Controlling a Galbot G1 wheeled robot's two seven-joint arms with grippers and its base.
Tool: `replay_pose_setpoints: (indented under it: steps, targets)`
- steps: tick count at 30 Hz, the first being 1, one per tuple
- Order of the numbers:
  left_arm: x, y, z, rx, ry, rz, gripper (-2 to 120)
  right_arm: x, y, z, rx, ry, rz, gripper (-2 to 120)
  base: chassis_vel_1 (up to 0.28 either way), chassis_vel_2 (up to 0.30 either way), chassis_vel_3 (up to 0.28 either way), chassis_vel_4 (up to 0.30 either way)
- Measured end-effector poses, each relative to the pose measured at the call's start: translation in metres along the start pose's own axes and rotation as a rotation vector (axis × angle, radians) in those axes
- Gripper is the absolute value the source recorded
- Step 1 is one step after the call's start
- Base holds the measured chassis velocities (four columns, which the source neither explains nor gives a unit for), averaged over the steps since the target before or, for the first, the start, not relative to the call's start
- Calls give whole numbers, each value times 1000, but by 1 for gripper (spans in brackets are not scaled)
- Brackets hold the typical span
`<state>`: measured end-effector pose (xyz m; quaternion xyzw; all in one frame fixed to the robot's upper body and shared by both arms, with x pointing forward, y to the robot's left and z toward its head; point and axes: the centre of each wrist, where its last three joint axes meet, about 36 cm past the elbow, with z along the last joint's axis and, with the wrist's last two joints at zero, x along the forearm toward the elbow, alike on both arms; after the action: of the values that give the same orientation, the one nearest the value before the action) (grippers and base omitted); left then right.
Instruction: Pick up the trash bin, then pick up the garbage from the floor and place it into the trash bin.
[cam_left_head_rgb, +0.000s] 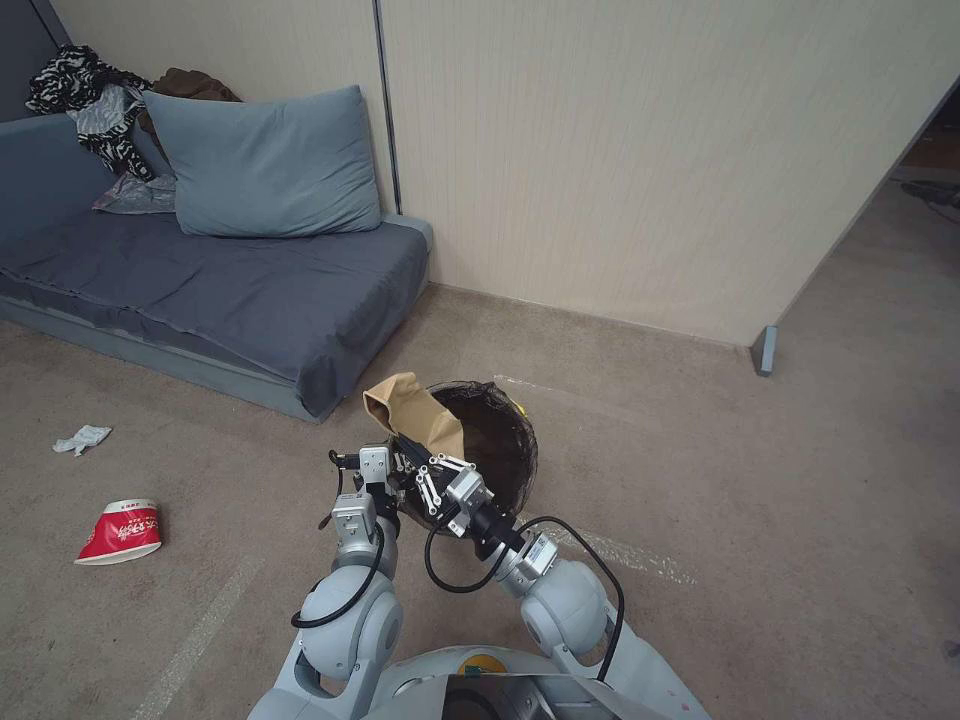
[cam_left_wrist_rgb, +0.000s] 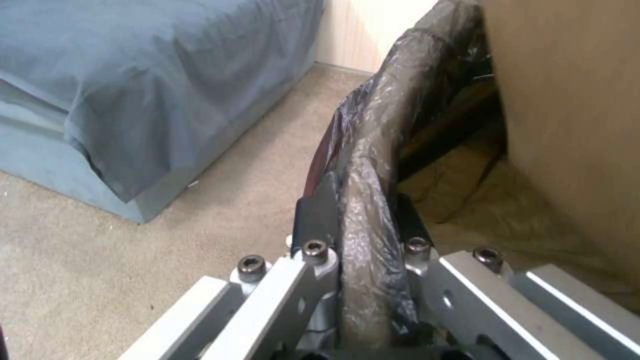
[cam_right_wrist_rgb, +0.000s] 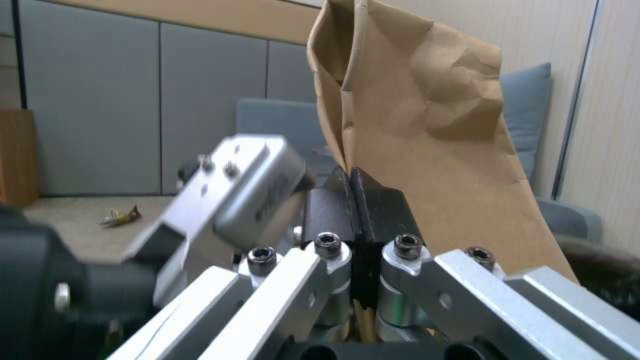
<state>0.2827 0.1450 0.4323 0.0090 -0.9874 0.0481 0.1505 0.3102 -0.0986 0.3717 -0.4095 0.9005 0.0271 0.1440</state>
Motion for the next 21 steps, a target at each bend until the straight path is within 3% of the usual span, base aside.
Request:
replay_pose_setpoints:
  steps: [16,19,21]
  targets:
    - [0,0,0,1,0,1,3,6,3,10,2,16,6,-2,0,0,0,0]
    - [0,0,0,1,0,1,3,7,3,12,2,18,9,3,0,0,0,0]
    - [0,0,-1,2,-2,2,3,9,3,16,3,25,11,19,0,0,0,0]
